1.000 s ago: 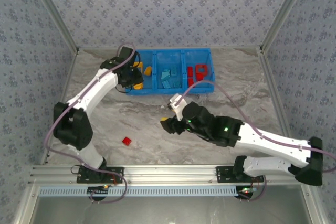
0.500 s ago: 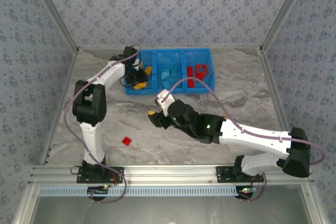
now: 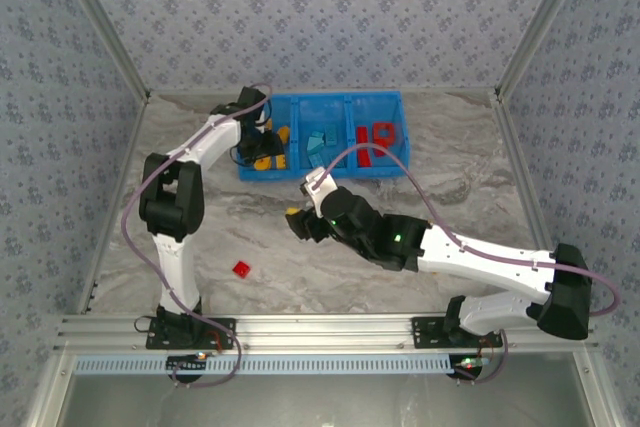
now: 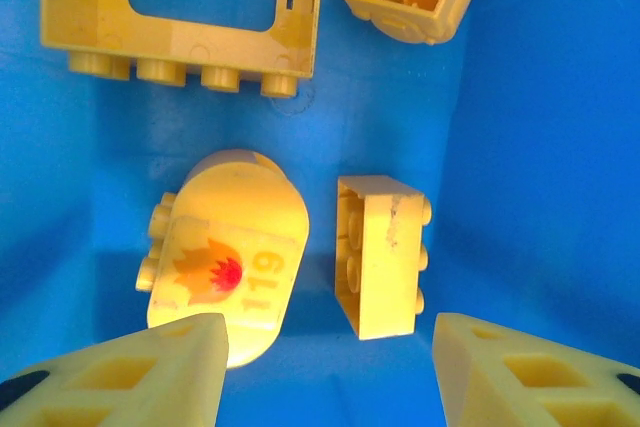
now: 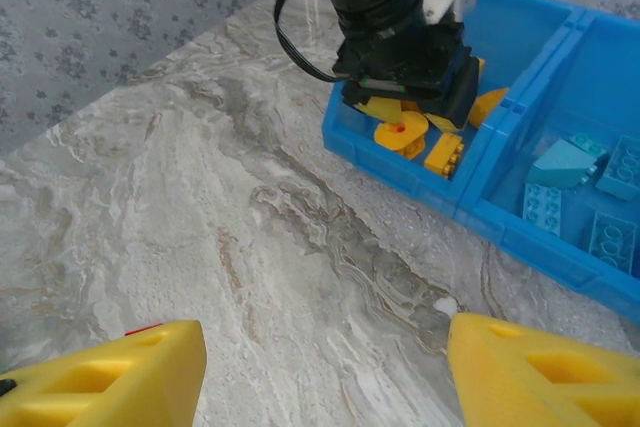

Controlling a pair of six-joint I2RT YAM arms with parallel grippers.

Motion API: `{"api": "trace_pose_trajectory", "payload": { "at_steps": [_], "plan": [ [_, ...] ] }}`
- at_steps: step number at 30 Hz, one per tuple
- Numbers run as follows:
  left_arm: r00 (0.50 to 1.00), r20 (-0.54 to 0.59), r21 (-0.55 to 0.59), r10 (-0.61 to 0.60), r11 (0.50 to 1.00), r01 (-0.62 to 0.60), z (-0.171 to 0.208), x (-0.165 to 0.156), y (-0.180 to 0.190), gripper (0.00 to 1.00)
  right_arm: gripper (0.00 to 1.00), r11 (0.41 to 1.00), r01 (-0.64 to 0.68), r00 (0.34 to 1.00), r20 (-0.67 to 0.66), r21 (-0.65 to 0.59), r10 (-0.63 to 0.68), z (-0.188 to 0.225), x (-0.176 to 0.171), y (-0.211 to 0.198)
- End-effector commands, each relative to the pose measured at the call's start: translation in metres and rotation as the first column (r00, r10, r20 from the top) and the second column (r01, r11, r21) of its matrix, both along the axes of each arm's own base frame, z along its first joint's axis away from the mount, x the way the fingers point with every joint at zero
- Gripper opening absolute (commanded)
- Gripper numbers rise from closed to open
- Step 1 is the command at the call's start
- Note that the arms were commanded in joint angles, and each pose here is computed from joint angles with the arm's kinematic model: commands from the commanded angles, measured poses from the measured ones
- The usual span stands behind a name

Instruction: Sort the legos into containers by color

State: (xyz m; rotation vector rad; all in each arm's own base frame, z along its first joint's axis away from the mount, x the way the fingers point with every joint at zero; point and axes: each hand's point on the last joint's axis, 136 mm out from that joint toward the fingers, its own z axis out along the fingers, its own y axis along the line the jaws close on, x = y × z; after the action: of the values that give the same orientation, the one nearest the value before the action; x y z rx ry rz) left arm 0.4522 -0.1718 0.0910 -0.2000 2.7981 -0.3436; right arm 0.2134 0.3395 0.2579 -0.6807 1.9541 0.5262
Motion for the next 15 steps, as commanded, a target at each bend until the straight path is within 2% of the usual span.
{"api": "trace_pose_trajectory", "payload": {
  "at_steps": [1, 4, 7, 12, 15],
  "plan": [
    [0.992, 0.123, 0.015, 0.025, 1.000, -0.027, 0.063, -0.010, 0.006, 0.57, 0.67, 0.997, 0.058, 0.998, -0.031, -0.053, -0.059, -0.014, 0.003, -0.022],
    [0.980, 0.196, 0.004, 0.048, 0.999, -0.050, 0.100, -0.030, 0.013, 0.57, 0.68, 0.995, 0.017, 0.998, -0.054, -0.100, -0.022, -0.028, -0.003, -0.021],
    [0.962, 0.261, 0.004, 0.086, 0.996, -0.091, 0.137, -0.065, 0.031, 0.57, 0.69, 0.977, -0.164, 0.985, -0.072, -0.135, 0.156, -0.046, -0.026, 0.004],
    [0.930, 0.359, -0.069, 0.079, 0.996, -0.058, 0.177, -0.142, 0.055, 0.62, 0.71, 0.885, -0.399, 0.917, -0.102, -0.241, 0.386, -0.095, -0.061, 0.056],
    [0.945, 0.325, -0.039, 0.035, 0.999, -0.024, 0.176, -0.196, 0.074, 0.66, 0.75, 0.834, -0.475, 0.880, -0.124, -0.280, 0.459, -0.121, -0.075, 0.090]
  ]
}}
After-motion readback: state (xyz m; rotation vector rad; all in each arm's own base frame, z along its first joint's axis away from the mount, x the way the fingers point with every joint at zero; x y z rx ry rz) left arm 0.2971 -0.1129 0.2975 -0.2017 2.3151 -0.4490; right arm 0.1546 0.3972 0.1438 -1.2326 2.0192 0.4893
